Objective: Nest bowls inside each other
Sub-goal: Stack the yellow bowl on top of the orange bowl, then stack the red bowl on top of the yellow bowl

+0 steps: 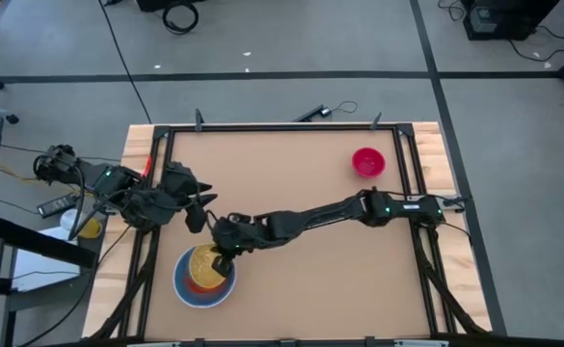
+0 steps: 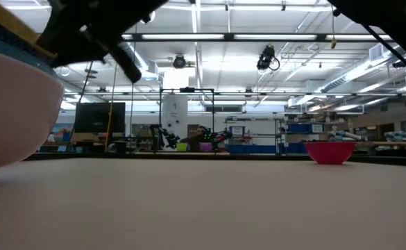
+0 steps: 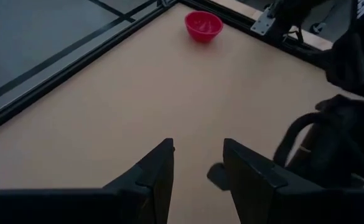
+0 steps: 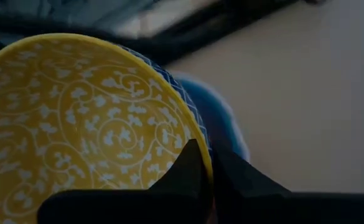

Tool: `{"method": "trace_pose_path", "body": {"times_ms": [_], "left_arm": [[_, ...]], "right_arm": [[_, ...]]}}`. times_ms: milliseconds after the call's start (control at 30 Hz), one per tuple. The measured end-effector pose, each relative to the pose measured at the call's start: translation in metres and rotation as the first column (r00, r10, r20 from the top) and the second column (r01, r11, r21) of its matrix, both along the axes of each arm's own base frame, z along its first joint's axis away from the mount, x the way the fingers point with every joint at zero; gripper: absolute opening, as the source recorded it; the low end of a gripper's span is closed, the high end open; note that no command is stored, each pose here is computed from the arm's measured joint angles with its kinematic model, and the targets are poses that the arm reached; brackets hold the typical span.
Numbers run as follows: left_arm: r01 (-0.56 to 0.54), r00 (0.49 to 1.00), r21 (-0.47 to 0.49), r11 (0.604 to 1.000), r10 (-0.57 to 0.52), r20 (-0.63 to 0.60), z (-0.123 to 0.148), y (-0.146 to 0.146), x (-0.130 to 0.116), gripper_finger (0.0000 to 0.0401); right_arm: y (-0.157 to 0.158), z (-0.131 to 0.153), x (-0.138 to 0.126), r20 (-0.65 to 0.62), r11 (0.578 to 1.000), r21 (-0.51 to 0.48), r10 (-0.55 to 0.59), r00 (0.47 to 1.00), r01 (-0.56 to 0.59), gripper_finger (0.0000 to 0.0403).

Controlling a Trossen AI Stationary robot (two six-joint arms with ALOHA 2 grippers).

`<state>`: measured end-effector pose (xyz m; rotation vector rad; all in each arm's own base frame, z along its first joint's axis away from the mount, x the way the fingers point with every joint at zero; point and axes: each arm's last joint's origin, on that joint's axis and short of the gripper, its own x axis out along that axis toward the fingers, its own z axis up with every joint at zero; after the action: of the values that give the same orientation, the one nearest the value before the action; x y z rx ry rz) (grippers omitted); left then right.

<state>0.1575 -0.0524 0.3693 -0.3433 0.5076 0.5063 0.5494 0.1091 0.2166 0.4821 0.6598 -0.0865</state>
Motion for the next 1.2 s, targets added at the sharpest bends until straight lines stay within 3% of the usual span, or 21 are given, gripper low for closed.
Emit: {"method": "trace_pose_path", "body": {"times_ms": [100,200,533,700,833,933,1067,1200], "left_arm": [[-0.003,1.0,-0.003,1.0,0.003,0.001,0.0,0.0,0.0,0.0141],[-0.007,1.0,0.0,1.0,0.007,-0.002,0.0,0.001,-0.001,0.0141],[-0.01,1.0,0.007,1.0,0.01,-0.009,-0.001,0.001,-0.001,0.0141],[-0.001,1.0,-0.007,1.0,0.001,-0.01,0.0,0.001,-0.001,0.0141],[0.029,0.999,-0.043,0.999,-0.03,-0.023,-0.001,-0.001,-0.001,0.0141],[0.037,0.999,-0.038,0.999,-0.038,-0.038,-0.002,-0.001,-0.002,0.0141],[0.031,0.999,0.0,1.0,-0.031,-0.038,-0.002,0.001,0.0,0.0141],[-0.006,0.998,0.128,0.992,0.015,-0.067,-0.004,0.003,0.007,0.0141]], "right_arm": [[0.002,-0.012,0.001,-0.046,0.998,0.043,0.053,0.998,-0.051,0.003],[0.003,-0.018,-0.003,-0.103,0.998,0.053,0.047,0.994,-0.042,0.0065],[0.0,-0.012,-0.003,-0.093,0.998,0.052,0.027,0.995,-0.023,0.0155],[-0.003,0.018,-0.009,-0.063,1.0,0.023,-0.018,0.998,0.02,0.0173],[-0.017,0.063,-0.039,-0.132,0.99,-0.064,-0.13,0.983,0.123,0.0174],[-0.037,0.083,-0.071,-0.277,0.956,-0.197,-0.266,0.923,0.216,0.0174],[-0.072,0.086,-0.108,-0.448,0.875,-0.417,-0.434,0.781,0.247,0.0175],[-0.118,0.075,-0.134,-0.567,0.88,-0.429,-0.438,0.698,0.203,0.0168]]}}
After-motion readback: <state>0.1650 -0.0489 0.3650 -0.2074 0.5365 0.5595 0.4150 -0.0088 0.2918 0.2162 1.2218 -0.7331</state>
